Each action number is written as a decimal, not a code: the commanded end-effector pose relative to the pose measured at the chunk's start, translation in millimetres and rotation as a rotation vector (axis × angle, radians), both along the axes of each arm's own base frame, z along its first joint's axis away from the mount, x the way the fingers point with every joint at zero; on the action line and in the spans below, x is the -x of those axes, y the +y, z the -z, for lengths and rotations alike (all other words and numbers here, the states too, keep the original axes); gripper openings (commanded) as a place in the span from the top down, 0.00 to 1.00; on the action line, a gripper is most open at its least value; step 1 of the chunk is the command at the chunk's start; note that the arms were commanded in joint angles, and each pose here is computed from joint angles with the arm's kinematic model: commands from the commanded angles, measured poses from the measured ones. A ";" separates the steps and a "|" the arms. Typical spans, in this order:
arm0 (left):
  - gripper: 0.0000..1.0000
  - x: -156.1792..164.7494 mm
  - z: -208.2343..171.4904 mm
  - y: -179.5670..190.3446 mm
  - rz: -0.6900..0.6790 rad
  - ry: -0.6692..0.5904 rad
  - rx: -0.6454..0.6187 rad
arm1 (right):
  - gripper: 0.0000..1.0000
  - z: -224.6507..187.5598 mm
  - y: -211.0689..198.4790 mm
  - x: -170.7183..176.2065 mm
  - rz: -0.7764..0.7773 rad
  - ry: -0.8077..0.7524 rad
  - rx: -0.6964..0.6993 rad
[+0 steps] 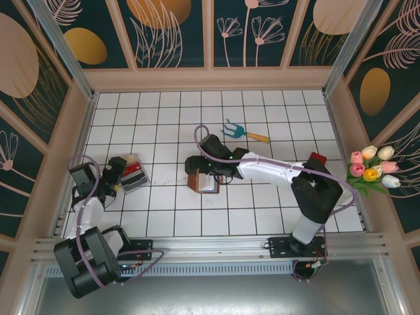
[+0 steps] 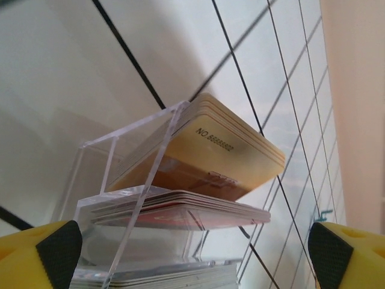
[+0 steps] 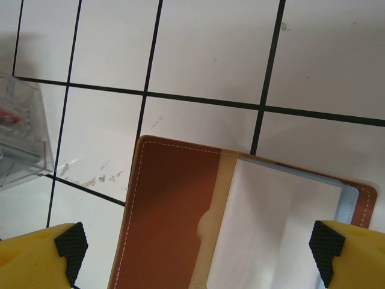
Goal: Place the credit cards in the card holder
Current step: Move the storage box to the center of the table.
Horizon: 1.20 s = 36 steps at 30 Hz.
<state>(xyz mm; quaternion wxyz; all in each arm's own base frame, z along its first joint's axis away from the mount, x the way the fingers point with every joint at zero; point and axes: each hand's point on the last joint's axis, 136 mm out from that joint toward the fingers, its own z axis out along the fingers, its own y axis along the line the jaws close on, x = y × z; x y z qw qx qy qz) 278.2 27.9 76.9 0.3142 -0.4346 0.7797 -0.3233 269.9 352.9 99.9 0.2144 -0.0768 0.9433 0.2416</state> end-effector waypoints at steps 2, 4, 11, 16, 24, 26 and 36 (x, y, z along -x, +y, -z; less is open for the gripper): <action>0.02 -15.4 -11.1 -24.0 0.106 -0.074 0.037 | 0.02 -3.1 6.2 -9.0 -0.006 0.001 -0.042; 0.02 -22.5 -9.3 -29.4 0.138 -0.076 0.032 | 0.02 -3.3 2.6 -12.0 0.000 0.000 -0.040; 0.02 -50.8 -13.8 -72.1 0.287 -0.096 0.038 | 0.05 0.3 -19.4 -28.3 0.043 0.011 -0.069; 0.01 -74.8 -13.6 -105.8 0.390 -0.109 0.040 | 0.10 5.0 -40.3 -43.6 0.092 0.027 -0.083; 0.03 -110.0 -1.2 -176.1 0.656 -0.078 -0.042 | 0.10 10.3 -73.5 -48.4 0.171 0.035 -0.070; 0.05 -116.3 6.5 -189.8 0.717 -0.062 -0.053 | 0.10 12.4 -82.1 -48.5 0.189 0.037 -0.067; 0.08 -140.9 19.2 -240.9 0.915 -0.085 -0.074 | 0.24 -1.3 -96.2 -81.4 0.185 0.019 -0.246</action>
